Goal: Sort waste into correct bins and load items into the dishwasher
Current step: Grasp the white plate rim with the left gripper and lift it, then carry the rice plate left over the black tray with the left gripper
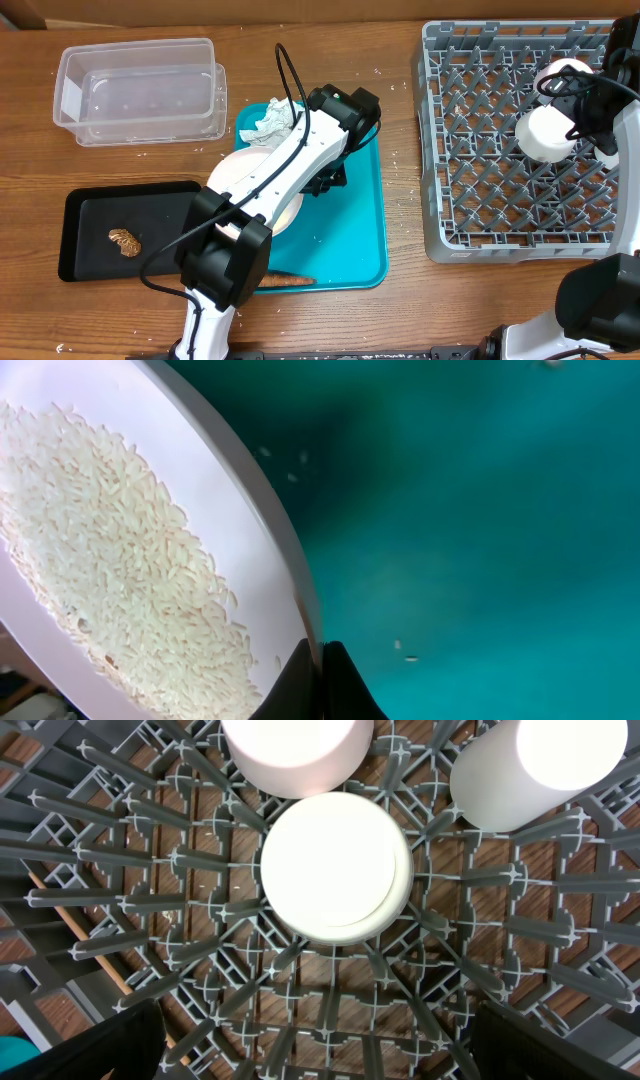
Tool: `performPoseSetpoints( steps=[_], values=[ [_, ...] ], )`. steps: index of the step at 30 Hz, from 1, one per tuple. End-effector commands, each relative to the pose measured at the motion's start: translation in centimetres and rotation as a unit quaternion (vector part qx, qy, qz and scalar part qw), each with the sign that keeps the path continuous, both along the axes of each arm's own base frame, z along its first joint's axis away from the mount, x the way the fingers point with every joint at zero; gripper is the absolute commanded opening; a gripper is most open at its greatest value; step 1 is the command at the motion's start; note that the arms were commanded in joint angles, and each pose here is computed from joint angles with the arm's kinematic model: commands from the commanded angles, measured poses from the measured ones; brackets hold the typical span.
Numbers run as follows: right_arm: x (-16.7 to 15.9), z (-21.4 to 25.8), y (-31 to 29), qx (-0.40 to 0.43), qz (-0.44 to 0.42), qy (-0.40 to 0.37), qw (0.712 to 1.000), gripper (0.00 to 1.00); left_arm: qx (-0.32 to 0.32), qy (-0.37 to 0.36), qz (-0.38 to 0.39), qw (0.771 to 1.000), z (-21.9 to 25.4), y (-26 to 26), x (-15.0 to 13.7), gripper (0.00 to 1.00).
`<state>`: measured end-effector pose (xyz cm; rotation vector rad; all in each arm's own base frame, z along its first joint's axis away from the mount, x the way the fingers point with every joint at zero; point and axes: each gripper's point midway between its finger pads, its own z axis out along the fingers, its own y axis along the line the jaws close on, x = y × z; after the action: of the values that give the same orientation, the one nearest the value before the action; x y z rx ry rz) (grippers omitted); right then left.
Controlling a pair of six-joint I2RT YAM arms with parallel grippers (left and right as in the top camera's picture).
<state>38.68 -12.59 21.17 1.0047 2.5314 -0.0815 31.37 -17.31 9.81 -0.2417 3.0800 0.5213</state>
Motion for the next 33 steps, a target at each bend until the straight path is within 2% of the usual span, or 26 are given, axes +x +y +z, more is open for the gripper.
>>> performPoseSetpoints(
  steps=[1, 17, 22, 26, 33],
  values=[
    [0.1, 1.7, -0.2, -0.008, -0.005, -0.023, 1.000, 1.00, 0.049, -0.029, 0.015, 0.998, 1.1, 1.7, 0.9, 0.04],
    [0.1, 1.7, -0.2, -0.008, -0.005, -0.022, 1.000, 1.00, 0.067, -0.006, 0.136, 0.988, 2.2, 10.1, 2.3, 0.04],
    [0.1, 1.7, -0.2, -0.008, -0.005, -0.023, 1.000, 1.00, 0.057, -0.023, 0.165, 0.984, 3.8, 12.2, 2.5, 0.04],
    [0.1, 1.7, -0.2, -0.008, -0.005, -0.023, 1.000, 1.00, 0.027, -0.049, 0.174, 0.983, 5.4, 13.2, 3.1, 0.04],
    [0.1, 1.7, -0.2, -0.008, -0.005, -0.023, 1.000, 1.00, -0.090, -0.057, 0.175, 0.979, 7.0, 14.4, 3.9, 0.04]
  ],
)
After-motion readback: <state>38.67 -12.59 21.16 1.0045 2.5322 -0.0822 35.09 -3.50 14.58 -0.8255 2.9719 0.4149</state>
